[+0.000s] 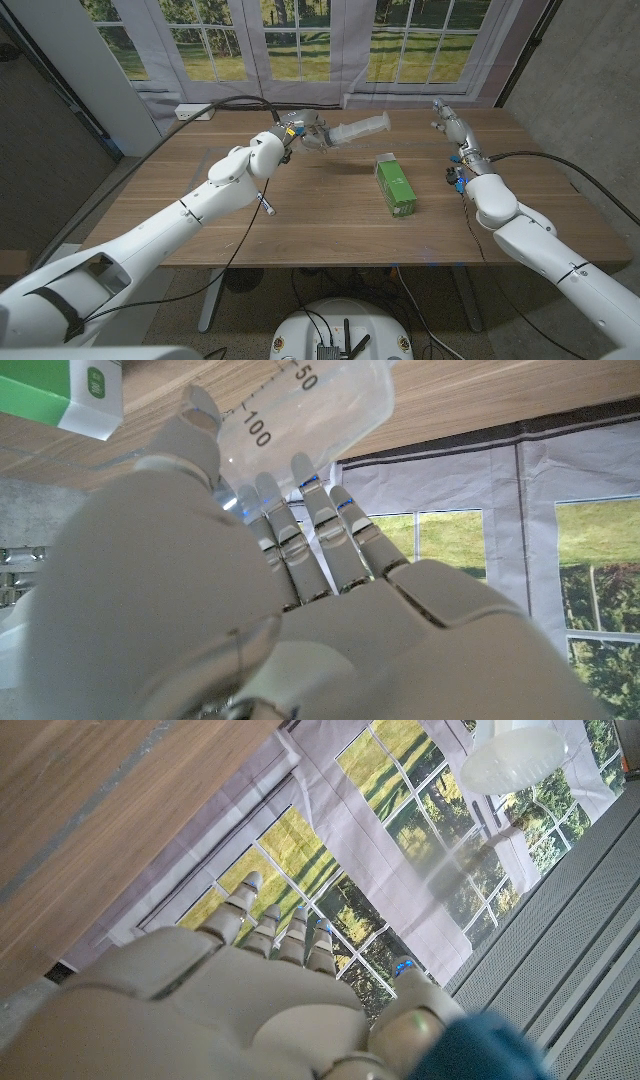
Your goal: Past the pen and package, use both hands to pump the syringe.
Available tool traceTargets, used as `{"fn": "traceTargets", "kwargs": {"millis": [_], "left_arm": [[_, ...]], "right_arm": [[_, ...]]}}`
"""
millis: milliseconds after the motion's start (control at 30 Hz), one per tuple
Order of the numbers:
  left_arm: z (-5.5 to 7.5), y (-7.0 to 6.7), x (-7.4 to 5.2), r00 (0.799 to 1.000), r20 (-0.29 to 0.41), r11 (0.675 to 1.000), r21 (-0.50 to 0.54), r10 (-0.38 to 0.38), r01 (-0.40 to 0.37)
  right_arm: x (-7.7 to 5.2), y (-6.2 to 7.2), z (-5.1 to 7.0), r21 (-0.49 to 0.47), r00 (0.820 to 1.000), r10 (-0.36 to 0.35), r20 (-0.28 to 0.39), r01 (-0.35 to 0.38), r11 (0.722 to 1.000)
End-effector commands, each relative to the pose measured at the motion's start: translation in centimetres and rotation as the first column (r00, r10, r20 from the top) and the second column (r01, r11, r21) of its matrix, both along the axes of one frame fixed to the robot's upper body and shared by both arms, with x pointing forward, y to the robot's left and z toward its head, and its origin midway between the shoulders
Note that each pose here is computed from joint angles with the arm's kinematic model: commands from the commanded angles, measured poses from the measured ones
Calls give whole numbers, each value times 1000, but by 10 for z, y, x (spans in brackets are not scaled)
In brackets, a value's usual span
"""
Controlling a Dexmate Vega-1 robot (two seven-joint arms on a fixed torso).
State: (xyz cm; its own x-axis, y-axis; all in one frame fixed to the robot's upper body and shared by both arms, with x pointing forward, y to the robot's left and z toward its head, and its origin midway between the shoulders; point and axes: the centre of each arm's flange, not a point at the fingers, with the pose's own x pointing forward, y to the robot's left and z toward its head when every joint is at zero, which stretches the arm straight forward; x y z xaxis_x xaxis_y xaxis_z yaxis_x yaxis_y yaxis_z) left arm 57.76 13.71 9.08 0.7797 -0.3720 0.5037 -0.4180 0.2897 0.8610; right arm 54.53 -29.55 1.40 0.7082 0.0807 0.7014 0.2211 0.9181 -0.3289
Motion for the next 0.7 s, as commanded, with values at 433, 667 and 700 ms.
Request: {"fn": "traceTargets", "kwargs": {"millis": [433,667,700], "left_arm": [[-26,-14,8,999,-9,981,-189,-53,50],[-31,-17,12,997,-6,971,-227,-73,70],[-31,-17,12,997,-4,971,-230,-74,71]], "right_arm": [[-45,7,-1,-74,987,-133,85,139,987],[-55,11,-1,-94,986,-137,93,146,985],[-56,12,-1,-97,986,-137,95,146,985]]}}
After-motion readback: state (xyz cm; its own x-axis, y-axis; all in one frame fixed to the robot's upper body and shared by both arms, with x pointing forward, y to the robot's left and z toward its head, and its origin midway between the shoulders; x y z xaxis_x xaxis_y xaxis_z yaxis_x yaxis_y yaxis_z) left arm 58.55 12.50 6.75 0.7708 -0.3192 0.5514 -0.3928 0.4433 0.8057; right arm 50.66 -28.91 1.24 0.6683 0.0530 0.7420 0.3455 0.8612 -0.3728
